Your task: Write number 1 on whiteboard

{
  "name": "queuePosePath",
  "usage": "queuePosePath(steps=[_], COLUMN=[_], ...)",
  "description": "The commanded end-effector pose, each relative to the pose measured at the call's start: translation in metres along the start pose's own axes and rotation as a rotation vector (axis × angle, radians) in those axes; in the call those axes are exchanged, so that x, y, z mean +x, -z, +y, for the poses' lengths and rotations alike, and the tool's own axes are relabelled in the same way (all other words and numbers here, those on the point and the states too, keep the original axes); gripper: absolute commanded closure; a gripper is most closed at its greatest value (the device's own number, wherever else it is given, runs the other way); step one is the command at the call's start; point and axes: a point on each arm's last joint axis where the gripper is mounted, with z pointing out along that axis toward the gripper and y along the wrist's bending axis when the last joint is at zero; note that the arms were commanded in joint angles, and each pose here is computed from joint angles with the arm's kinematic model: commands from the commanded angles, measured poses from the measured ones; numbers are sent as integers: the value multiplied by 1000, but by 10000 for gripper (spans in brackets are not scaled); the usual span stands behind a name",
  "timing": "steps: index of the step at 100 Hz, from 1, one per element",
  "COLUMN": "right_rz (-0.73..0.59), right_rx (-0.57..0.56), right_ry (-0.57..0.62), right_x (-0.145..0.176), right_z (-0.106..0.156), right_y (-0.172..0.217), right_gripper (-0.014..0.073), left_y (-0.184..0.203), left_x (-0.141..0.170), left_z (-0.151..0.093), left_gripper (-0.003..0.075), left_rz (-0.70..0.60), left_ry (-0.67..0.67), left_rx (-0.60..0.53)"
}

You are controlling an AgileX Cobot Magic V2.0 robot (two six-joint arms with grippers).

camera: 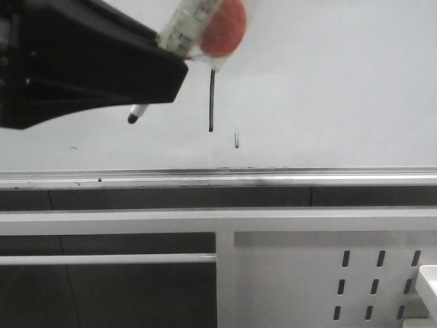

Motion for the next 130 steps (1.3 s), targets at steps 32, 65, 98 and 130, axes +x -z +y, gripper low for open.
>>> queuePosePath(steps=[32, 65, 98, 130], right_rz=[-140, -135, -320, -306], right_rx=[66, 97, 247, 257], right_ry=[38, 40, 25, 31], right_x=[-8, -1, 30, 39], right_z=[3, 4, 3, 3], right_y=[31, 39, 54, 49], right_gripper=[207, 667, 663, 664], left_y=[16, 25, -2, -16], left_x=[33, 64, 83, 80], left_z=[-9, -6, 6, 16], left_gripper=[740, 740, 740, 740], left_rz=[-229, -313, -375, -383], left_ry=[386, 545, 563, 606], left_rx=[-96, -259, -447, -523])
